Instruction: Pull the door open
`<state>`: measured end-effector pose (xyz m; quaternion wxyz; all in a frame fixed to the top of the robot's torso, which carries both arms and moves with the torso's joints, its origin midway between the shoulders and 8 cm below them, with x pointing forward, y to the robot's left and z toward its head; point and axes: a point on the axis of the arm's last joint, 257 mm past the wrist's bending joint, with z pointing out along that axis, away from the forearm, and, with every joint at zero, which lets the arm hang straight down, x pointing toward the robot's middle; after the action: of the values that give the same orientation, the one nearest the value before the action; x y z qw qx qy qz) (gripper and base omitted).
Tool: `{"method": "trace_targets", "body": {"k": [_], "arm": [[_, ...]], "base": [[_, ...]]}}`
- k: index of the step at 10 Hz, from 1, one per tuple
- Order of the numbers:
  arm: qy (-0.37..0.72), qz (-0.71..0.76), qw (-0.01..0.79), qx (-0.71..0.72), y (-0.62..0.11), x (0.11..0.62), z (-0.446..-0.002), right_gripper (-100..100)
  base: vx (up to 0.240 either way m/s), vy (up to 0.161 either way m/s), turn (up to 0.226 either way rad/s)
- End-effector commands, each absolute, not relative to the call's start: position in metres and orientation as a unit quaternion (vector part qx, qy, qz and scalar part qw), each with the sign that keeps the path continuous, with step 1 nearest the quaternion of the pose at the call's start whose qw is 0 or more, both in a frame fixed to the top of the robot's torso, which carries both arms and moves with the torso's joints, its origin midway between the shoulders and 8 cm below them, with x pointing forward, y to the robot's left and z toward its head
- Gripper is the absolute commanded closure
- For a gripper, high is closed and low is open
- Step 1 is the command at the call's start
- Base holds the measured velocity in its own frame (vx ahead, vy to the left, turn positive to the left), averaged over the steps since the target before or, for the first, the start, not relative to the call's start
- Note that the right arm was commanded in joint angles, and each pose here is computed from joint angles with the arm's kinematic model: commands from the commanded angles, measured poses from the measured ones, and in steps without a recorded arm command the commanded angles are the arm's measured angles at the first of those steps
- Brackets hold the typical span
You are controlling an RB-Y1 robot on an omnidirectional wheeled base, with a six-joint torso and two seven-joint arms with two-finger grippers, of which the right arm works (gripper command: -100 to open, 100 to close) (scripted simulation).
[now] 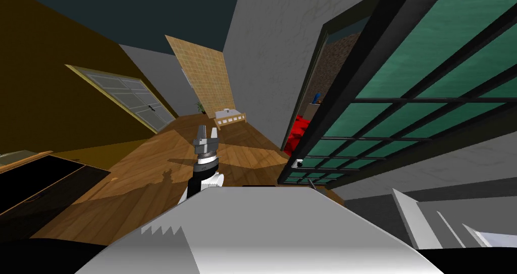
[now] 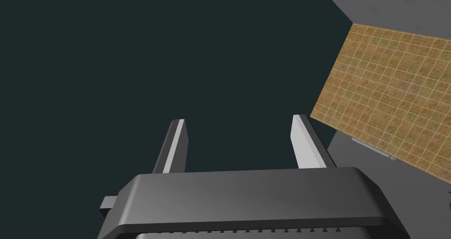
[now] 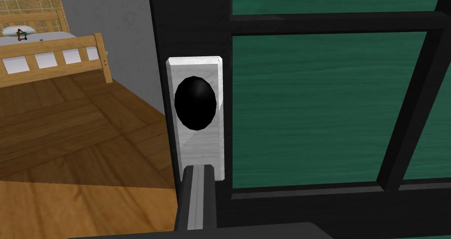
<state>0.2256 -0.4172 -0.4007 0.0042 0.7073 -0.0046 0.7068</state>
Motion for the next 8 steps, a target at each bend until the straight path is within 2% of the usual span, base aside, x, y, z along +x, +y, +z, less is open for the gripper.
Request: {"method": "trace_targets", "body": {"k": [1, 2, 6, 7, 8], "arm": [[-0.005, 0.707, 0.004, 0.707, -0.417, 0.226, -0.401, -100], [-0.008, 0.708, 0.008, 0.707, -0.419, 0.232, -0.401, -100], [-0.015, 0.709, 0.015, 0.705, -0.424, 0.246, -0.400, -100], [-0.013, 0.709, 0.013, 0.705, -0.422, 0.244, -0.400, -100], [-0.013, 0.709, 0.013, 0.705, -0.422, 0.244, -0.400, 100]], "base": [[-0.109, 0.031, -0.028], [0.089, 0.011, 0.060], [0.209, -0.003, 0.052], [0.099, -0.016, 0.018], [-0.006, 0.003, -0.011]]}}
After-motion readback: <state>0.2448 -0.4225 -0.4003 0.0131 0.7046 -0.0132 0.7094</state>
